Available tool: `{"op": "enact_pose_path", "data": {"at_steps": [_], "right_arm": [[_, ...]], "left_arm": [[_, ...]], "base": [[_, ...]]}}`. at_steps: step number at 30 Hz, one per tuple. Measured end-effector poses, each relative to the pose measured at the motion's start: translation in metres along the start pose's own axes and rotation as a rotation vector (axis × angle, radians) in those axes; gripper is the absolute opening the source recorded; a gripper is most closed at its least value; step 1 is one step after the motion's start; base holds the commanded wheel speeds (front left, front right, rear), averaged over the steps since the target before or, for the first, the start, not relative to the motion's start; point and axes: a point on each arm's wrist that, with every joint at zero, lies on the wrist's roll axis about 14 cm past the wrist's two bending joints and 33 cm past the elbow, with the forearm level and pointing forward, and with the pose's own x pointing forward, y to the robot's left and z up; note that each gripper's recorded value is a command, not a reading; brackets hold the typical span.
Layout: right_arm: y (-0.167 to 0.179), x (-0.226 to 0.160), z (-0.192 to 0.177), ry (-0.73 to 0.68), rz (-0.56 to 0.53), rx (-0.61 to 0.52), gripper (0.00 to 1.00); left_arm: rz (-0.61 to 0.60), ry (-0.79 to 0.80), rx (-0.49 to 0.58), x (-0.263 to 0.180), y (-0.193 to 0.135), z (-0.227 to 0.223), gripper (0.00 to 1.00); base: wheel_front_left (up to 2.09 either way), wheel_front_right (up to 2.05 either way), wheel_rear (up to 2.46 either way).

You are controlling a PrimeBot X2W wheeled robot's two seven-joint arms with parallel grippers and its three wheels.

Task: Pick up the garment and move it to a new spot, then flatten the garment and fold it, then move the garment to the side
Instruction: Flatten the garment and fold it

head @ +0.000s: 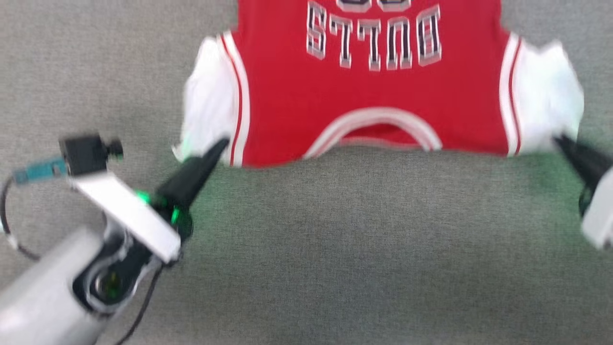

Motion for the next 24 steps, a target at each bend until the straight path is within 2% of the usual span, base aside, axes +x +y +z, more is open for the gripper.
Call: {"op": "enact_pose_path", "data": {"at_steps": [10, 16, 21, 24], "right_arm": [[0.027, -0.067, -0.076, 0.241, 0.047, 0.063, 0.0], [0.045, -0.103, -0.115, 0.393, 0.079, 0.093, 0.0], [0.051, -0.119, -0.118, 0.402, 0.072, 0.122, 0.0], [0.044, -0.119, -0.114, 0.395, 0.042, 0.076, 0.0]], "left_arm": [[0.062, 0.097, 0.039, -0.062, 0.01, -0.05, 0.0], [0.093, 0.156, -0.002, -0.099, 0.008, -0.074, 0.0], [0.108, 0.157, -0.019, -0.112, 0.007, -0.079, 0.0], [0.105, 0.143, -0.024, -0.108, 0.007, -0.08, 0.0]], "base": [[0.0, 0.0, 0.0], [0.0, 0.0, 0.0], [0.0, 0.0, 0.0], [0.0, 0.0, 0.0]]}}
